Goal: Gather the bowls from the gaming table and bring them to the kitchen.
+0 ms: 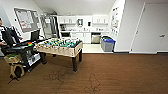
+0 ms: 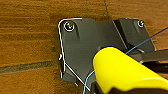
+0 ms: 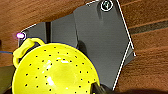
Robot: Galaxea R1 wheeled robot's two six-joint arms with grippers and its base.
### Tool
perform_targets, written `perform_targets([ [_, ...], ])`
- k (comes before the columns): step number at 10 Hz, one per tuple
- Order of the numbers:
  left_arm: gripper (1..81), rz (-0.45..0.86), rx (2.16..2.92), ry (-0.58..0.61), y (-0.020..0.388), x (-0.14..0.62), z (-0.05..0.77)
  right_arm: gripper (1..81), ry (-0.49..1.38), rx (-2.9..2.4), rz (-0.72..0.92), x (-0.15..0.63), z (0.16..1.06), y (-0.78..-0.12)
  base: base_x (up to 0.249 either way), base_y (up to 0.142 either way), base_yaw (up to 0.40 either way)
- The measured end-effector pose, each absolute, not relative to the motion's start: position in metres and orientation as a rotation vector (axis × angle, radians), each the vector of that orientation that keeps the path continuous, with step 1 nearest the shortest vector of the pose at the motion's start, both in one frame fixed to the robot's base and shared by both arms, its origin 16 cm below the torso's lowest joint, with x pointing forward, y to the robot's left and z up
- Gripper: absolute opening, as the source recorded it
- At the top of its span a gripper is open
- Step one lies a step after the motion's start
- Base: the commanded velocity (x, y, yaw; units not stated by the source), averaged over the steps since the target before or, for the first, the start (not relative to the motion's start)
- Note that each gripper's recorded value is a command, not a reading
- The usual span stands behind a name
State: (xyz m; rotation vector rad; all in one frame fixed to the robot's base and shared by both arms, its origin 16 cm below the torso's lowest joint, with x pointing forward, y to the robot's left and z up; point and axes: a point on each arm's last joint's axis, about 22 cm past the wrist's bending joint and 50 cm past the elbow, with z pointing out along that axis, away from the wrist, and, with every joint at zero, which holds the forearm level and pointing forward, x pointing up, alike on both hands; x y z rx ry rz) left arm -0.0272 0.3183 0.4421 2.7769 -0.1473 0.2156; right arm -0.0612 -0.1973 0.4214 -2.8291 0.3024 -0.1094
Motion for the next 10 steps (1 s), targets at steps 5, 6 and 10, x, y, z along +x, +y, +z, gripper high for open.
perform_targets([
  [5, 1.0, 0.223, 2.771, -0.147, 0.317, -0.024, 0.443, 1.0, 0.300, -2.828, -0.114, -0.058, 0.421, -0.197, 0.000, 0.000, 0.000],
  [6, 1.0, 0.224, 2.771, -0.148, 0.316, -0.024, 0.443, 1.0, 0.300, -2.828, -0.115, -0.058, 0.421, -0.197, 0.000, 0.000, 0.000],
  [10, 1.0, 0.208, 2.769, -0.148, 0.315, -0.034, 0.443, 1.0, 0.295, -2.828, -0.089, -0.069, 0.422, -0.196, 0.119, 0.000, 0.000],
])
